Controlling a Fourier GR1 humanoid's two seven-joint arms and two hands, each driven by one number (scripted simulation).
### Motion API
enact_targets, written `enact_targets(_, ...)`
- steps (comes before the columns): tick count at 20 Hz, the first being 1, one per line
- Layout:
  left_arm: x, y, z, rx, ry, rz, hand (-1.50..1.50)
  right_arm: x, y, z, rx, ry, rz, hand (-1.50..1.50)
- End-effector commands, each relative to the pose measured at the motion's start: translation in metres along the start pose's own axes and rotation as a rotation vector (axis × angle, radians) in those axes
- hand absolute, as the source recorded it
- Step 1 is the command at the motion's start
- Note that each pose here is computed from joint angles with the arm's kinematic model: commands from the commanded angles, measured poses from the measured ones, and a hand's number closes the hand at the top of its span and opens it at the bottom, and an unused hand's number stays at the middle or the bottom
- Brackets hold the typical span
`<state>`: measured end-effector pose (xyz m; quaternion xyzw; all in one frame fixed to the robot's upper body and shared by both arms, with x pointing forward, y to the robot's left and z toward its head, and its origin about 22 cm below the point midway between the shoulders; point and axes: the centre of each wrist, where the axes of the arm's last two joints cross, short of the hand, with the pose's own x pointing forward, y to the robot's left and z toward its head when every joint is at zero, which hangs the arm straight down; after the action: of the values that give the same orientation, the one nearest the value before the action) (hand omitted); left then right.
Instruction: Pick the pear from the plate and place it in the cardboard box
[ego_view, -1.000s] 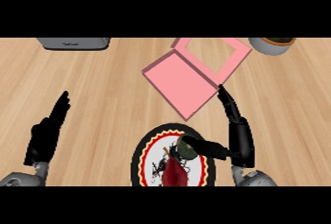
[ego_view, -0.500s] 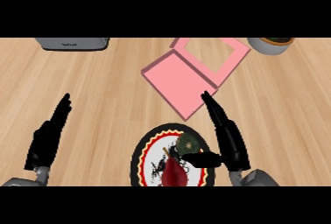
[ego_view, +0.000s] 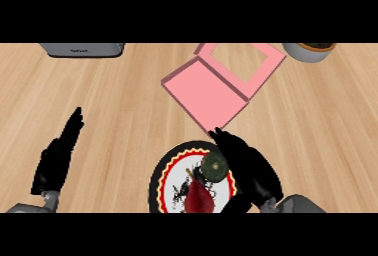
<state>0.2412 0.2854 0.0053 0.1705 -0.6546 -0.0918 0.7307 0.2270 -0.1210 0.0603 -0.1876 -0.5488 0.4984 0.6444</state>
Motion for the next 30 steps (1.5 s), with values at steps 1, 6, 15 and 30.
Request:
enact_targets(1, 0.007, 0.001, -0.006, 0.005, 0.006, 0.007, 0.00, 0.048, 0.003, 0.014, 0.120, 0.060, 0.090, -1.50)
enact_targets(6, -0.002, 0.012, 0.006, 0.004, -0.015, -0.008, 0.00, 0.069, -0.005, 0.015, 0.123, 0.138, 0.095, -1.50)
enact_targets(15, 0.015, 0.004, -0.003, 0.012, -0.001, -0.007, 0.00, 0.068, 0.032, 0.005, 0.144, 0.222, 0.122, -1.50)
enact_targets(30, 0.015, 0.023, 0.007, -0.001, -0.005, -0.010, 0.00, 0.049, 0.069, 0.009, 0.120, 0.234, 0.117, -1.50)
